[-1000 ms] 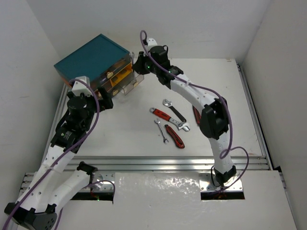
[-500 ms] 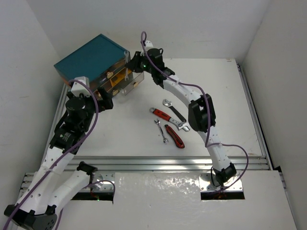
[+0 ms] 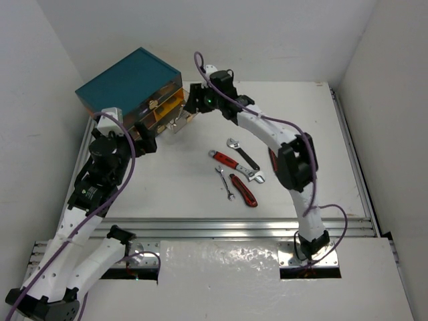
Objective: Sort the tools into containers
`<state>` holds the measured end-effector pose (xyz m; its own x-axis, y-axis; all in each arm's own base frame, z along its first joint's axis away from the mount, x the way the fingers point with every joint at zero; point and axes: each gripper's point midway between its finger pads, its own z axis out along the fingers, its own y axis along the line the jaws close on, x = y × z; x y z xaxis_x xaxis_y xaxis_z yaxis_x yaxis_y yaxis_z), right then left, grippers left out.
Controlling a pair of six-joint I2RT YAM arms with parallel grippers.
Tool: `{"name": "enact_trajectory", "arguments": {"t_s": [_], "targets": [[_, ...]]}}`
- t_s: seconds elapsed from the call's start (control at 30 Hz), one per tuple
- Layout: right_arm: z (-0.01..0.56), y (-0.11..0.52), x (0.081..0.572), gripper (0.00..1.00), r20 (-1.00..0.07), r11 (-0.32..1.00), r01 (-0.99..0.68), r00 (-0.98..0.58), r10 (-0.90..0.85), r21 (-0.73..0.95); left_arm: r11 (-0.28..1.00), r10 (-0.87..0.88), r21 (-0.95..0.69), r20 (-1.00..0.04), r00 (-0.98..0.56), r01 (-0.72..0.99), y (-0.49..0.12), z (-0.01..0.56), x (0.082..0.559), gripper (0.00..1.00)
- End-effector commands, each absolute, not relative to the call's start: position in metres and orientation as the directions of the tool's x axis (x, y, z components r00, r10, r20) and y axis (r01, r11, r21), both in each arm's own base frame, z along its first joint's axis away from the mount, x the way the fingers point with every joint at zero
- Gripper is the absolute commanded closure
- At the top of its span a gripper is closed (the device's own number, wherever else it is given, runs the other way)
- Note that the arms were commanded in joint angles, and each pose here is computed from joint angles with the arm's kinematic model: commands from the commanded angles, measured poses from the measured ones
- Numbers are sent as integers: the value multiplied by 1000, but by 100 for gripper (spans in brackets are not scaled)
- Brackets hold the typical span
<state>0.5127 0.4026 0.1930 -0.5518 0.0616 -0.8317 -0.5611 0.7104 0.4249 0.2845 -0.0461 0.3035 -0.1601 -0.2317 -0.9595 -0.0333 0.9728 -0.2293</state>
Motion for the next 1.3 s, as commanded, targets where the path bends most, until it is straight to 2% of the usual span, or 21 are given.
{"name": "enact_trajectory", "arguments": {"t_s": [0.0, 0.1, 0.23, 0.33, 0.9, 1.1, 1.13, 1.27], "targets": [[214, 348, 458, 47, -829, 803, -566, -530, -179, 188, 969, -246, -244, -964, -100, -32, -43, 319, 286, 0], [145, 302, 390, 51, -644, 855, -516, -670, -370, 46, 969, -245, -242, -964, -99, -45, -40, 319, 287, 0], [96, 283, 337, 55, -522, 868, -496, -737, -429, -13, 968, -246, -240, -964, -96, -73, -34, 318, 287, 0], [72, 281, 320, 56, -458, 860, -509, -759, -463, -26, 968, -245, -238, -964, -102, -72, -34, 316, 288, 0], [-10, 278, 300, 57, -272, 866, -501, -832, -483, -6, 969, -245, -238, -964, -104, -71, -35, 315, 288, 0], [-31, 272, 295, 71, -213, 874, -486, -851, -479, -21, 969, -243, -236, -964, -106, -71, -34, 315, 288, 0], [-32, 271, 295, 76, -210, 873, -486, -851, -481, -28, 969, -243, -236, -964, -104, -72, -34, 315, 287, 0], [-26, 274, 294, 84, -236, 870, -492, -842, -485, -31, 969, -242, -235, -965, -103, -71, -34, 316, 287, 0]]}}
